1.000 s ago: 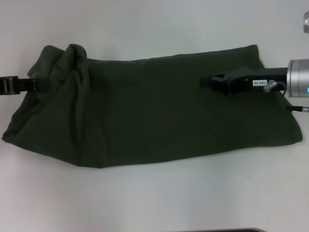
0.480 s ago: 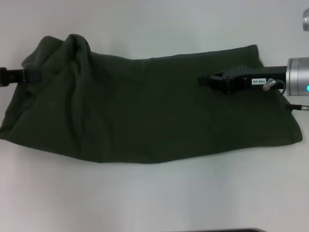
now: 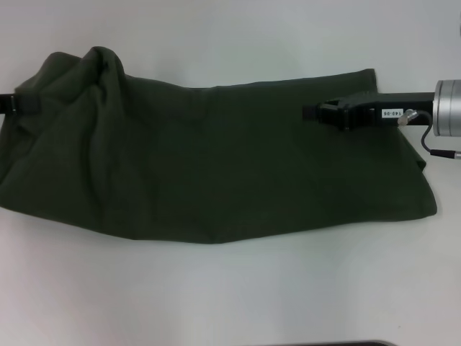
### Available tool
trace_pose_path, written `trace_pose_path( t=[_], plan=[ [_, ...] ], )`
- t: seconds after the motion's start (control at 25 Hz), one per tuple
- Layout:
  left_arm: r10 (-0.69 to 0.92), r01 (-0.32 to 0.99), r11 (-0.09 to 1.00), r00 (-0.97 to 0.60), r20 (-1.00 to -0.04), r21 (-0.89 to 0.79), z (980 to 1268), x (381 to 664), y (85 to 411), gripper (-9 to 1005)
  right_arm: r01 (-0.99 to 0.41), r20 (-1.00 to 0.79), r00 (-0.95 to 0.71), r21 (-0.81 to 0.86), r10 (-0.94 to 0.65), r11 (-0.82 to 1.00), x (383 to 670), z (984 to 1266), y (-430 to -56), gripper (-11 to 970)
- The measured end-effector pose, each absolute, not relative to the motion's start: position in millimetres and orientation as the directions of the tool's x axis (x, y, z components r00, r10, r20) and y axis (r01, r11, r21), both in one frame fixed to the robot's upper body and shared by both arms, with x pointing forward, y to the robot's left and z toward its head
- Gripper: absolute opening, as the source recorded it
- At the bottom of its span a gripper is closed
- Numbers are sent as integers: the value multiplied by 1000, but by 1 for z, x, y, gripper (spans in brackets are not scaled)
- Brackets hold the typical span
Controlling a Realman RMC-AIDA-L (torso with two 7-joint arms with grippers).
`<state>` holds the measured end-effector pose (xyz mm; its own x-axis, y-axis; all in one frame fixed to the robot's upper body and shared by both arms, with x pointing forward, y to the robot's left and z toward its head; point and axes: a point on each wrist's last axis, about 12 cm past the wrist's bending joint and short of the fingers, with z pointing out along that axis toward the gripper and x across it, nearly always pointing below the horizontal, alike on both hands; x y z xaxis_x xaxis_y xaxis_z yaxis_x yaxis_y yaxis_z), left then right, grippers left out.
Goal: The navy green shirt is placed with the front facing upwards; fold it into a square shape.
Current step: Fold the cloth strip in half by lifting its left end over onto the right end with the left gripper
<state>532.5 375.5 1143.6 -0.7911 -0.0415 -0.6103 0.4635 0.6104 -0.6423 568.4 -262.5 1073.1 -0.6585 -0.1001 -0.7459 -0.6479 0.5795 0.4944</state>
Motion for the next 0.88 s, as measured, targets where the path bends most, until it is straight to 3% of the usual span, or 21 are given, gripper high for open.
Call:
trace_pose_path(
  t=[0.88],
  plan=[
    [-77,433,642,-784,-616,-632,1148,536,398,96,-559,-774,-630,511,66,652,572,1082,-299,19]
  ],
)
